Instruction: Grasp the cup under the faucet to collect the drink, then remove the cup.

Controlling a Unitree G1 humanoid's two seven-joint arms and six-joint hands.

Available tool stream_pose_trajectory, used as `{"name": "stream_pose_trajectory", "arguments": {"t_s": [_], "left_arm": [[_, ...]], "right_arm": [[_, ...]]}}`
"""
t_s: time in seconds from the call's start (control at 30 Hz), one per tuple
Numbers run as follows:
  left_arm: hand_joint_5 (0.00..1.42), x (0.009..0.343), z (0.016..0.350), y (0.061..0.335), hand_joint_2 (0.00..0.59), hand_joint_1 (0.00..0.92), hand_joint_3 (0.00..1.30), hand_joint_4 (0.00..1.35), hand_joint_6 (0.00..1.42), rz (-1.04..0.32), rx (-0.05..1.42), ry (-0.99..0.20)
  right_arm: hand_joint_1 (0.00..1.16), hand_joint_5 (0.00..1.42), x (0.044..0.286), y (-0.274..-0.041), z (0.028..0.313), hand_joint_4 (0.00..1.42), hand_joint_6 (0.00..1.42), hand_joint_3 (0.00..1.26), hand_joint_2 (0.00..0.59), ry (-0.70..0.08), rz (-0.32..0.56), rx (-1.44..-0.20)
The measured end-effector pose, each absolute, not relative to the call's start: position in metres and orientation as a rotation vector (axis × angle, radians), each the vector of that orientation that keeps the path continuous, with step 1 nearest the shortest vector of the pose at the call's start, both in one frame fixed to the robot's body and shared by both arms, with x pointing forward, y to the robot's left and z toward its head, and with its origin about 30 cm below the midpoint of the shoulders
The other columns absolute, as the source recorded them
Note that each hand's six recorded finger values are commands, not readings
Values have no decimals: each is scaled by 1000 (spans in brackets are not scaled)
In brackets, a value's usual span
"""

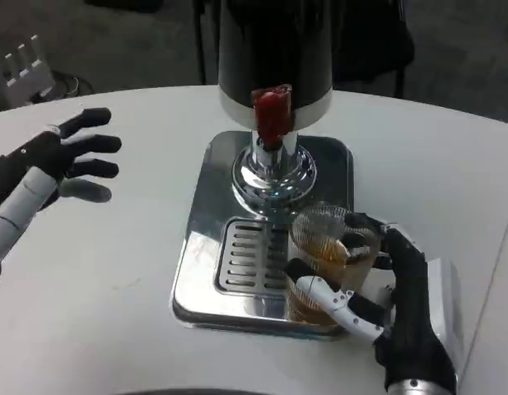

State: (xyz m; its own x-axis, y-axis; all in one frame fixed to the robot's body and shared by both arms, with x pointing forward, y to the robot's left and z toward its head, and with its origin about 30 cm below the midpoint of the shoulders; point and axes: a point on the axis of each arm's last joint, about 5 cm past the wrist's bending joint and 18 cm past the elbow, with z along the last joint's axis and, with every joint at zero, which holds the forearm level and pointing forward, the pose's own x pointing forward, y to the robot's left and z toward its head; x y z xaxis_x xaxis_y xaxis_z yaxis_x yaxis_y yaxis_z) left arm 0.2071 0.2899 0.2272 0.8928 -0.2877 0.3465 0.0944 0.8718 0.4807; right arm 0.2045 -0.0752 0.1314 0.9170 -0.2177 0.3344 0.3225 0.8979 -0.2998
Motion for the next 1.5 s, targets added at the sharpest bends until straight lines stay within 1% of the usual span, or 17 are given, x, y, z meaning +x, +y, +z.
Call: {"name": "stream_pose_trajectory", "arguments": {"t_s": [0.1, 0.2, 0.27, 0.3, 0.4, 0.43, 0.5, 0.73, 0.9, 0.97, 1.07, 1.2, 1.33, 1.43, 1.5], "left_arm": [[282, 204, 223, 291, 92, 0, 188, 213, 379, -201, 514, -390], [246, 202, 219, 292, 99, 0, 179, 181, 344, -199, 557, -357], [212, 200, 218, 292, 103, 0, 167, 158, 313, -202, 620, -334], [190, 199, 217, 292, 103, 0, 153, 132, 298, -213, 677, -311], [127, 198, 215, 291, 103, 0, 120, 69, 260, -224, 746, -282], [110, 198, 216, 291, 103, 0, 109, 51, 250, -237, 793, -265], [83, 198, 216, 290, 104, 0, 99, 35, 231, -260, 841, -245], [54, 196, 215, 288, 103, 0, 87, 10, 213, -304, 909, -211], [39, 193, 219, 285, 103, 0, 81, 0, 212, -340, 950, -223], [35, 191, 221, 283, 103, 0, 79, 0, 210, -362, 970, -231], [32, 187, 225, 279, 103, 0, 78, 0, 205, -408, 1009, -256], [18, 178, 226, 273, 103, 0, 68, 0, 198, -448, 1033, -272], [7, 168, 226, 271, 103, 0, 59, 0, 185, -464, 1051, -274], [0, 157, 228, 269, 103, 0, 34, 0, 171, -463, 1106, -269], [0, 151, 230, 268, 102, 0, 2, 0, 130, -456, 1148, -265]], "right_arm": [[861, 1424, 196, -79, 134, 1245, 1424, 1054, 210, -303, -276, -351], [864, 1424, 190, -80, 139, 1249, 1424, 1060, 210, -324, -263, -348], [865, 1424, 186, -82, 143, 1248, 1424, 1068, 210, -338, -248, -342], [865, 1424, 183, -82, 146, 1247, 1424, 1070, 210, -350, -238, -345], [866, 1424, 178, -83, 149, 1260, 1424, 1072, 210, -369, -217, -355], [866, 1424, 176, -83, 151, 1260, 1424, 1072, 210, -377, -204, -360], [866, 1424, 174, -82, 153, 1263, 1424, 1072, 210, -384, -185, -360], [873, 1424, 171, -83, 157, 1277, 1424, 1091, 213, -395, -141, -359], [878, 1424, 169, -83, 163, 1277, 1424, 1094, 214, -424, -124, -352], [879, 1424, 169, -83, 165, 1277, 1424, 1094, 214, -426, -100, -354], [900, 1424, 166, -84, 167, 1277, 1424, 1094, 191, -431, -58, -359], [926, 1424, 162, -86, 167, 1277, 1424, 1094, 169, -409, -7, -370], [941, 1424, 159, -86, 173, 1262, 1424, 1094, 152, -430, 30, -367], [943, 1424, 157, -86, 176, 1262, 1424, 1094, 150, -441, 51, -359], [944, 1424, 155, -86, 178, 1262, 1424, 1094, 149, -450, 68, -359]]}}
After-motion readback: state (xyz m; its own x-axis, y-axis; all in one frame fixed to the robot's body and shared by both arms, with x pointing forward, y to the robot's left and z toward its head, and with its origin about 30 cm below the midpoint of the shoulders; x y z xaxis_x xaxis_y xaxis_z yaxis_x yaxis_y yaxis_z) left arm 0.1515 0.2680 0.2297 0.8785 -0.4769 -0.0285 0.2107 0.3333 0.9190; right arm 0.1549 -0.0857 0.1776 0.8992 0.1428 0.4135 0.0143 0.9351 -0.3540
